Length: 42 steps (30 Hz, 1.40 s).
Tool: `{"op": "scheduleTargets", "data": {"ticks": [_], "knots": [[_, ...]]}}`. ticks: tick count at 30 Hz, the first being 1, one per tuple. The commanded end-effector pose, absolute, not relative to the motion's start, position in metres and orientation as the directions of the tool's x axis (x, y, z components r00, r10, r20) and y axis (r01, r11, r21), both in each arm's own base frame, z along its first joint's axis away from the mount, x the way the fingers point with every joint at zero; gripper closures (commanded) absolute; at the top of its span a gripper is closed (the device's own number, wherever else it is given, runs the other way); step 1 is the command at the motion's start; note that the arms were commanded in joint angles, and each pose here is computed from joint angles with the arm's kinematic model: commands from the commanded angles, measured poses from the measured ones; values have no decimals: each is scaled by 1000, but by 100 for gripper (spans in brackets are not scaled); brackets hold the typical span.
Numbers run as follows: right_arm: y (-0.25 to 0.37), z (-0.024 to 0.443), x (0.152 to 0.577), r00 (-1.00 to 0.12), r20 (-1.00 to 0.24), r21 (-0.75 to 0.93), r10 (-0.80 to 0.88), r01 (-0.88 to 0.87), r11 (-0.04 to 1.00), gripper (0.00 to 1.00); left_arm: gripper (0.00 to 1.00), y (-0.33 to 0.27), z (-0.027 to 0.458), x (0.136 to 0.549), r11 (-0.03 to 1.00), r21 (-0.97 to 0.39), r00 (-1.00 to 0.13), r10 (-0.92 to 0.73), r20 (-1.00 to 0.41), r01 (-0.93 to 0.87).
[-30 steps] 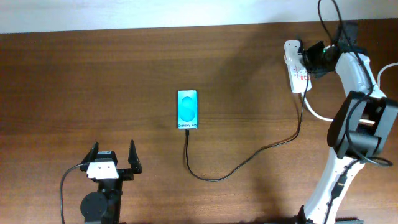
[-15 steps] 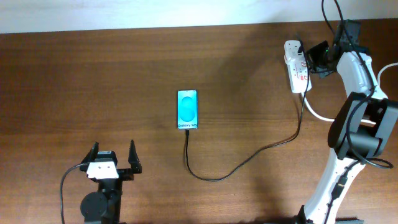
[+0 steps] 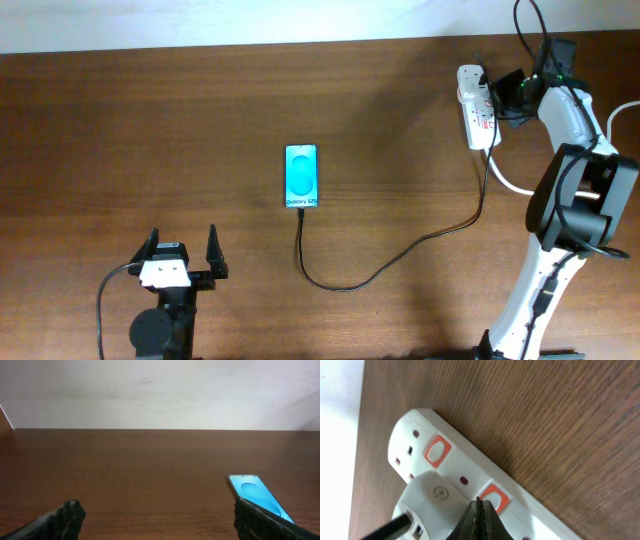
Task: Plug charger to phone and switch on socket
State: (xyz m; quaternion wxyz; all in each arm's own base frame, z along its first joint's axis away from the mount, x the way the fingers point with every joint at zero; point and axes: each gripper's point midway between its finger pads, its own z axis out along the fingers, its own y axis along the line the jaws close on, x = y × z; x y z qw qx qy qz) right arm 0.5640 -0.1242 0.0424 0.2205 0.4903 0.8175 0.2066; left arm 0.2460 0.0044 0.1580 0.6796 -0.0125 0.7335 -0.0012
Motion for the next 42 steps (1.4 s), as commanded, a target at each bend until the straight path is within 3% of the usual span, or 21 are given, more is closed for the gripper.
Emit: {"op": "scheduleTargets", "data": {"ticks": [1, 10, 20, 30, 42], "knots": [[-105, 40, 570, -457, -108, 596, 883, 681, 426, 96, 1, 4, 156, 246, 1000, -3, -81, -5, -997, -17], [-96, 21, 558, -466, -95, 545, 880, 715, 438, 96, 1, 4, 156, 246, 1000, -3, -81, -5, -997, -17], [-107, 28, 573, -438, -183, 560, 880, 690, 459, 96, 1, 4, 156, 246, 1000, -3, -81, -5, -997, -17], [-72, 35, 577, -510, -89, 638, 856, 631, 442, 96, 1, 4, 156, 246, 1000, -3, -81, -5, -997, -17], [-58, 29, 565, -521, -9, 619, 854, 668, 414, 96, 1, 4, 156, 246, 1000, -3, -81, -5, -997, -17]]}}
